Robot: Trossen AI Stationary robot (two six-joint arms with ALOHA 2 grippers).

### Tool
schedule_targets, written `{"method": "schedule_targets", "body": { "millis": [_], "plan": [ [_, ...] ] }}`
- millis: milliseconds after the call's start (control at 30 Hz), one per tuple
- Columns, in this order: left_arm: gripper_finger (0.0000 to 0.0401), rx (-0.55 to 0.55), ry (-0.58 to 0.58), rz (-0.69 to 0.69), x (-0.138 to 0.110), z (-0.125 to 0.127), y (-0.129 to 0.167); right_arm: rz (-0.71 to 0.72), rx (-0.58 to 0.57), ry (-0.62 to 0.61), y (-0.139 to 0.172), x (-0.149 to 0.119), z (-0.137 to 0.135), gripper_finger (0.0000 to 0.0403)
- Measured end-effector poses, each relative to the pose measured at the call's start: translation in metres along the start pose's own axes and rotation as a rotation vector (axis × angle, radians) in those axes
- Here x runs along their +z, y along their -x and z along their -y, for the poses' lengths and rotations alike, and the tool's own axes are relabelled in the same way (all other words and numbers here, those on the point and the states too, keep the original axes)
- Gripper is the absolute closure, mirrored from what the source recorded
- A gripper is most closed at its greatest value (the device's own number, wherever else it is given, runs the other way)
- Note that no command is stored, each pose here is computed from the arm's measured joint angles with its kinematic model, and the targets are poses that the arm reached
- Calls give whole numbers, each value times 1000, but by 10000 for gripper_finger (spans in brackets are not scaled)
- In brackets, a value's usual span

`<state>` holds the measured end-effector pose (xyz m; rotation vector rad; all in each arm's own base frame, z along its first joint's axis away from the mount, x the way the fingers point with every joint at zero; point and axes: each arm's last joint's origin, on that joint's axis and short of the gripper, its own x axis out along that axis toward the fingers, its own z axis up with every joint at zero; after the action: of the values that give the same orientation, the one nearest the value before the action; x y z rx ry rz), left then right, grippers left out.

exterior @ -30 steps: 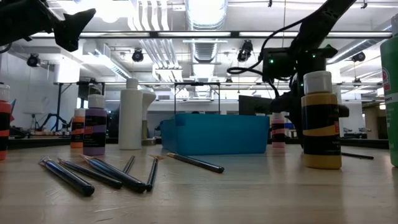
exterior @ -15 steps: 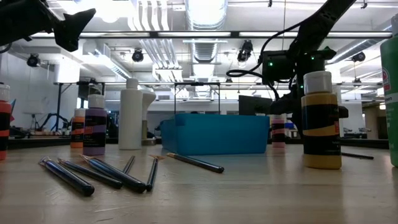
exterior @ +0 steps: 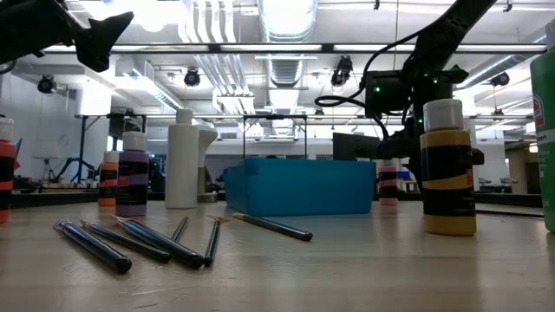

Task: Pick & Place Paint Supplies
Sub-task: Put the gold paintbrush into the green cup

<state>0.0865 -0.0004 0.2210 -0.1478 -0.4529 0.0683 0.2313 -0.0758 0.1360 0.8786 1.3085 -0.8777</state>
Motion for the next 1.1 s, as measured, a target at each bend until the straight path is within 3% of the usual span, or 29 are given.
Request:
{"method": "schedule_targets", "body": {
  "millis": [300, 500, 800, 1100],
  "plan": [
    [46, 0, 0, 0, 0, 0, 0, 22, 12, -4, 5, -1, 1, 395],
    [46, 0, 0, 0, 0, 0, 0, 85, 83, -22, 25, -2, 3, 395],
    [46, 1, 0, 0, 0, 0, 0, 302, 319, -21, 81, -11, 11, 395],
    [46, 1, 0, 0, 0, 0, 0, 631, 555, 167, 144, -41, 21, 395]
  ]
}}
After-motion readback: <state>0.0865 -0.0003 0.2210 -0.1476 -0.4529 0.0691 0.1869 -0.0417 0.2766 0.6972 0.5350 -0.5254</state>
